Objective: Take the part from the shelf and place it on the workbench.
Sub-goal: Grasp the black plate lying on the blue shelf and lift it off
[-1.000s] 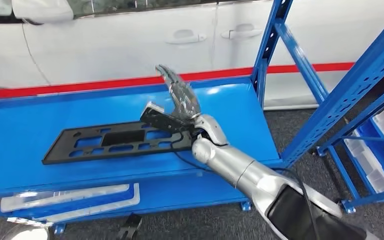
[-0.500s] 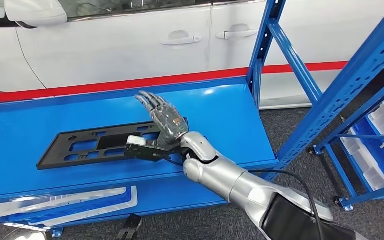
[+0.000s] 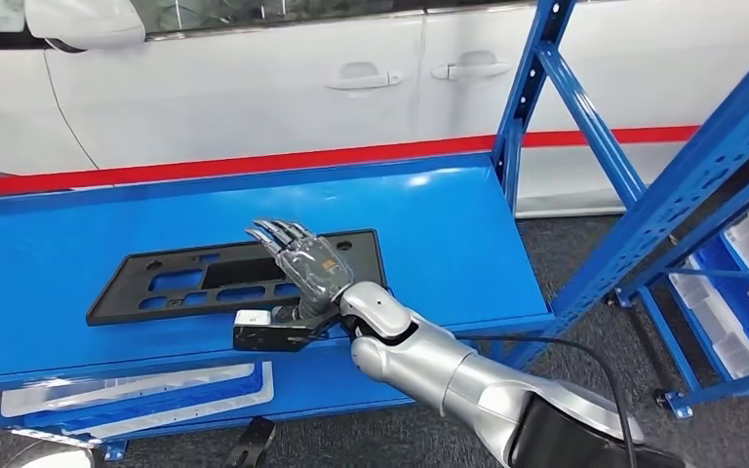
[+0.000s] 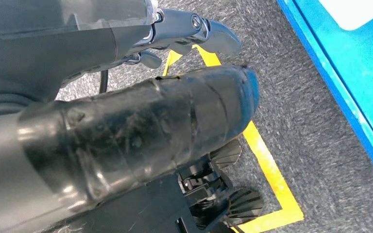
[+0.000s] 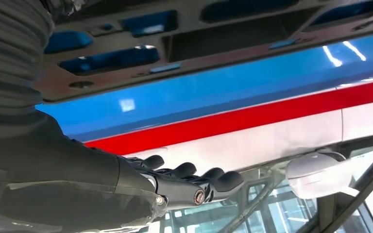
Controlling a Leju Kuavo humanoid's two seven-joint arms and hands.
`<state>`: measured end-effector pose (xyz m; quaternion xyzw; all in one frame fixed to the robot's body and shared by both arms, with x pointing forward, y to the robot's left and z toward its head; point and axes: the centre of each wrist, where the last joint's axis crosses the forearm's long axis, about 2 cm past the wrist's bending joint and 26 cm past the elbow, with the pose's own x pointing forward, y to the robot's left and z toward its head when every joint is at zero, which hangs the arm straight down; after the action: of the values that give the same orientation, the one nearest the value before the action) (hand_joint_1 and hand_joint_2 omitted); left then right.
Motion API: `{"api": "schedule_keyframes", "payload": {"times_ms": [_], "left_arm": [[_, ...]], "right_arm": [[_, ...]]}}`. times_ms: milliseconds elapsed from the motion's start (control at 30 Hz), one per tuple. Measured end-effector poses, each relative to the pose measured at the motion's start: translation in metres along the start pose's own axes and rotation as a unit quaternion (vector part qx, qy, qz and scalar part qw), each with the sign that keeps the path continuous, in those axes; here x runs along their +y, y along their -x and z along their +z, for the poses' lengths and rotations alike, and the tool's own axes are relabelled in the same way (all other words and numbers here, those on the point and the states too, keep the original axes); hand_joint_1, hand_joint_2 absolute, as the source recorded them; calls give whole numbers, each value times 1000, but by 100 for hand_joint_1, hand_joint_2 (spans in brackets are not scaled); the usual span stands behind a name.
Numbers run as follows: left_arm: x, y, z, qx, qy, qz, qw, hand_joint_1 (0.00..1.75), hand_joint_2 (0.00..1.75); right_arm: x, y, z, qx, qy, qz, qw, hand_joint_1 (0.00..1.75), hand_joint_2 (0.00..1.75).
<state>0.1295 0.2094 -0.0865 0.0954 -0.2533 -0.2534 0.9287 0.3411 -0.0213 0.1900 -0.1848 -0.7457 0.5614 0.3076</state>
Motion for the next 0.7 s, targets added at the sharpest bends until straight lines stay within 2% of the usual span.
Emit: {"api": "schedule_keyframes", "payload": {"times_ms": [233, 700], "left_arm": [[0, -1, 0, 0, 1, -2, 1000, 0, 0], [1, -4, -1, -1, 3, -6, 1000, 0, 0]], "right_arm": [[6, -4, -1, 16, -8, 39, 999, 0, 175], [20, 14, 4, 75, -58, 109, 990, 0, 175]]}}
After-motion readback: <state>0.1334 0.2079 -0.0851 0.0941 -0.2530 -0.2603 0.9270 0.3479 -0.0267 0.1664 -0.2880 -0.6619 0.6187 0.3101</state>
